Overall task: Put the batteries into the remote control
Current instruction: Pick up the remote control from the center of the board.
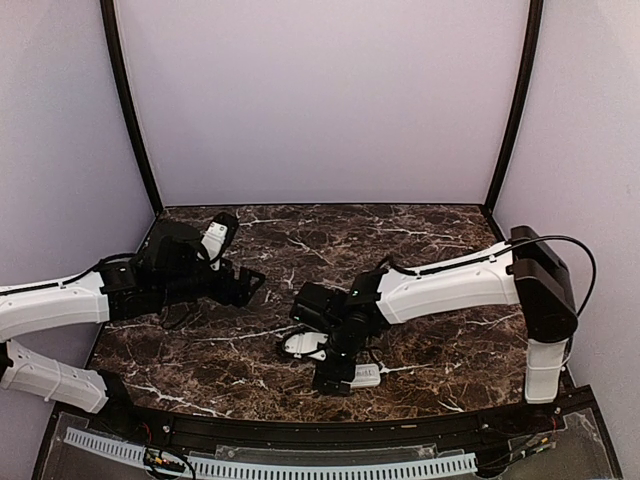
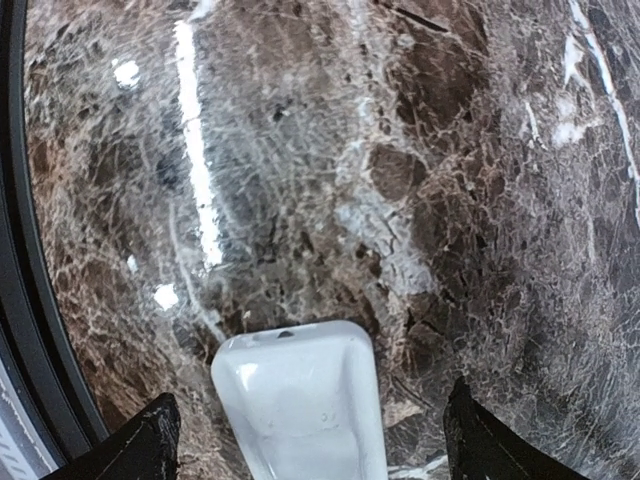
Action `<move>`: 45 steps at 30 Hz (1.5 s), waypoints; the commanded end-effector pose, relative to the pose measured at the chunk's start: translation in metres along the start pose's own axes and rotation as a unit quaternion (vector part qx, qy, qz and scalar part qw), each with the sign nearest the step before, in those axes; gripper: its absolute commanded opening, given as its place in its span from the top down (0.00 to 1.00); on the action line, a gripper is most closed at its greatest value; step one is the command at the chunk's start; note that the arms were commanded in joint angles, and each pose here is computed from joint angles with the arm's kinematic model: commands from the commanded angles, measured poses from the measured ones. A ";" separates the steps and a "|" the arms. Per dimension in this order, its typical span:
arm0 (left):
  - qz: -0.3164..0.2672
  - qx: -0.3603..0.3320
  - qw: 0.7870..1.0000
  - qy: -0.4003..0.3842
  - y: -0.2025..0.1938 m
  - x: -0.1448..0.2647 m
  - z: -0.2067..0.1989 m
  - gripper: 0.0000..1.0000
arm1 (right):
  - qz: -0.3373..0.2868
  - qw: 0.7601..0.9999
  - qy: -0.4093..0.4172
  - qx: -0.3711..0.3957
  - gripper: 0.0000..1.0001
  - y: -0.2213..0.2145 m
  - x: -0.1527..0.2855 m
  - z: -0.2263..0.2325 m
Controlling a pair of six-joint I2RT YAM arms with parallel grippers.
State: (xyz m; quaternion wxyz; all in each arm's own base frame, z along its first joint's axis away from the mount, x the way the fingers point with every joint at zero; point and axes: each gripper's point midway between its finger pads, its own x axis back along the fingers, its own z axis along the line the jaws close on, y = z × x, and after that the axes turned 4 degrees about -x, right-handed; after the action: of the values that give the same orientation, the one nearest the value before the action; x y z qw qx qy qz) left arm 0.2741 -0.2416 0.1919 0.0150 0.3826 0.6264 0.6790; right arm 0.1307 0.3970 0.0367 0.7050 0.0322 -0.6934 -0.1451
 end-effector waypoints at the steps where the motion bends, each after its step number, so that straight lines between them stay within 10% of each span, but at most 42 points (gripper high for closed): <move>1: -0.006 0.002 1.000 0.013 -0.002 0.003 0.007 0.10 | 0.040 0.999 -0.011 -0.007 0.15 -0.009 -0.011 -0.004; 18: -0.035 0.000 0.999 0.036 0.007 0.023 0.018 0.13 | 0.051 0.999 0.005 -0.014 0.59 -0.008 -0.014 0.004; 27: -0.075 -0.040 0.993 -0.084 0.024 0.042 -0.023 0.22 | -0.121 0.990 0.025 -0.064 0.66 0.046 0.077 -0.005; 35: -0.135 -0.094 0.911 -0.378 0.049 0.093 -0.120 0.18 | -0.471 0.874 0.106 -0.057 0.68 0.098 0.263 -0.010; 45: -0.193 -0.140 0.854 -0.463 0.096 0.121 -0.165 0.02 | -0.601 0.787 0.141 -0.012 0.73 0.118 0.346 0.002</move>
State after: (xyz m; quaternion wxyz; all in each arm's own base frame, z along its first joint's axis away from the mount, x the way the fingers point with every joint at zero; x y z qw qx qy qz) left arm 0.1556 -0.3276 0.3103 0.4159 0.5351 0.5305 0.5092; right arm 0.1536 0.4202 0.3664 0.5892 0.3913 -0.4741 -0.5244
